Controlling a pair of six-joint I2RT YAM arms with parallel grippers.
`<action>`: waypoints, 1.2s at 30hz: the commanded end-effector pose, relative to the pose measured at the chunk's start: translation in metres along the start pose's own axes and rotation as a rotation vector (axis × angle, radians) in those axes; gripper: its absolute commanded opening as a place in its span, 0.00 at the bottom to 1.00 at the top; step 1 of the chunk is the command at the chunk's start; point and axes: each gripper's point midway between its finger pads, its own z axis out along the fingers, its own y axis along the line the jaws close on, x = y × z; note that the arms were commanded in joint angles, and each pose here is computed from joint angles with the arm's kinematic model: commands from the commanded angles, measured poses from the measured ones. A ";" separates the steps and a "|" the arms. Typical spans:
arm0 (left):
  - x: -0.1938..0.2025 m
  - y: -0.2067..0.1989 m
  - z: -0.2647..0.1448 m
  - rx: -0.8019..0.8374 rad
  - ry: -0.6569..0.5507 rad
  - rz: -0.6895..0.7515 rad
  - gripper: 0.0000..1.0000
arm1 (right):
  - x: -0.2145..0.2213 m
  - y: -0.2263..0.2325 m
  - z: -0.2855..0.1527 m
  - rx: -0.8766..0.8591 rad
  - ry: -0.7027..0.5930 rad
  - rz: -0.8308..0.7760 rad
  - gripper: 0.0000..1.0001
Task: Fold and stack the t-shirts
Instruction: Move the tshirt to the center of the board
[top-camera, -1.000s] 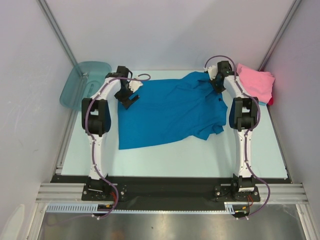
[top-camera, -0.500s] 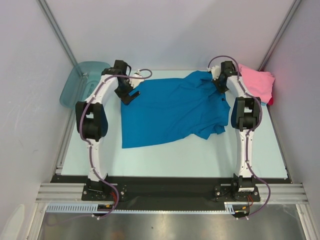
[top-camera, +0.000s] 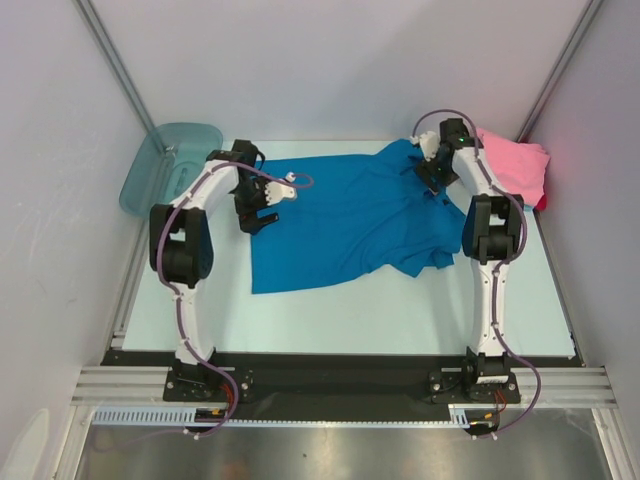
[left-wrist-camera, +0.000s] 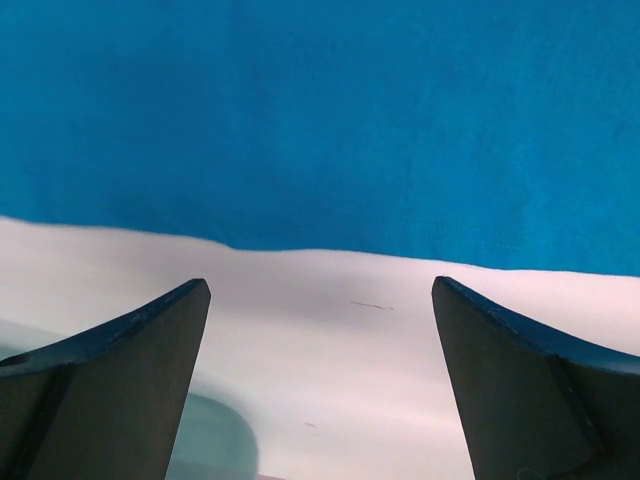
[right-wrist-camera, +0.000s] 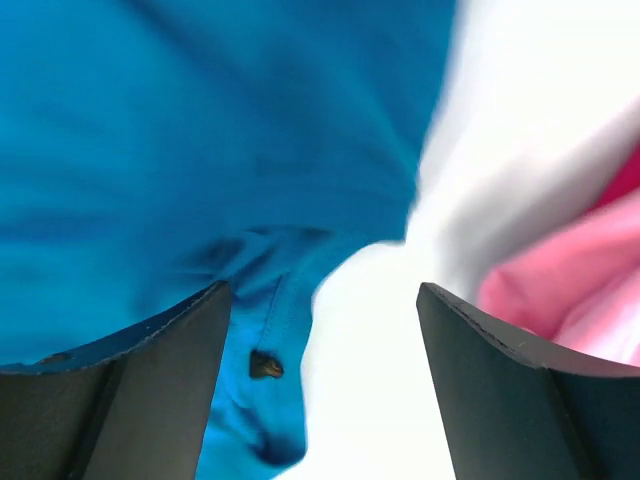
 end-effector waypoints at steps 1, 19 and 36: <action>-0.022 0.007 0.000 0.034 -0.047 0.252 0.99 | -0.062 0.012 -0.075 0.033 -0.133 -0.094 0.82; -0.023 0.017 0.057 0.165 0.011 0.359 1.00 | -0.093 0.007 -0.161 0.197 -0.187 -0.160 0.82; 0.035 -0.012 0.065 0.240 0.203 0.055 1.00 | -0.119 -0.003 -0.172 0.231 -0.262 -0.183 0.84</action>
